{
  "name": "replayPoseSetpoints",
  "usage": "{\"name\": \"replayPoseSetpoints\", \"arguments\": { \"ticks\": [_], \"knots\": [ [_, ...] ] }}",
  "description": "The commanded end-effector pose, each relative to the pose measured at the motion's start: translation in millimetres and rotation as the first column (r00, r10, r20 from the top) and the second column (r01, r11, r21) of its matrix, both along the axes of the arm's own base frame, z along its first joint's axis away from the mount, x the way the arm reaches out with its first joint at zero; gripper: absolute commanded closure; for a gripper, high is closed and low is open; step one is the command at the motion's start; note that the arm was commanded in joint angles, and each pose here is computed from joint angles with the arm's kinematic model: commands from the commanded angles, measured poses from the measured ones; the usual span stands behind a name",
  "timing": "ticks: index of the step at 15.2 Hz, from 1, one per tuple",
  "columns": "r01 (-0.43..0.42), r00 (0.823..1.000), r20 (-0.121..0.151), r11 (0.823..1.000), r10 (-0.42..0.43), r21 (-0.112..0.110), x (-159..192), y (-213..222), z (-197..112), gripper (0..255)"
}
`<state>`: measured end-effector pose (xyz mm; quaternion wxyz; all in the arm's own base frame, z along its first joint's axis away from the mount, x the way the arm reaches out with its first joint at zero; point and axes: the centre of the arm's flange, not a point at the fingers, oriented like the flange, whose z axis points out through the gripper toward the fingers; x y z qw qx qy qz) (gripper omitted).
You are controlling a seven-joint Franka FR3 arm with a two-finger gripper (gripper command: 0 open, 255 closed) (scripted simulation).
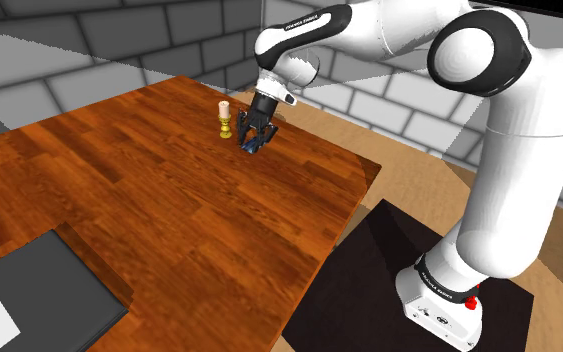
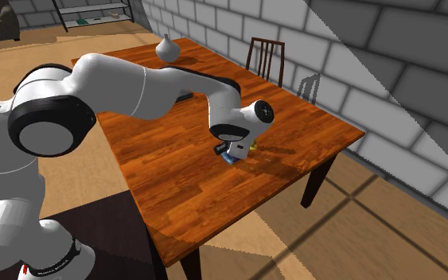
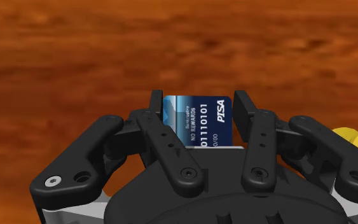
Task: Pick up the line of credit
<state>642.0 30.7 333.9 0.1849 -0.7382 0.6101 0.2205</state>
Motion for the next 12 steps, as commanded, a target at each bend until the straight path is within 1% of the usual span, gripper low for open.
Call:
{"name": "replayPoseSetpoints", "arguments": {
  "ticks": [1,10,12],
  "knots": [
    [0.0,1.0,0.0,1.0,0.0,0.0,0,0,11,255],
    [0.0,1.0,0.0,1.0,0.0,0.0,0,0,59,255],
    [0.0,1.0,0.0,1.0,0.0,0.0,0,0,60,255]
  ]
}}
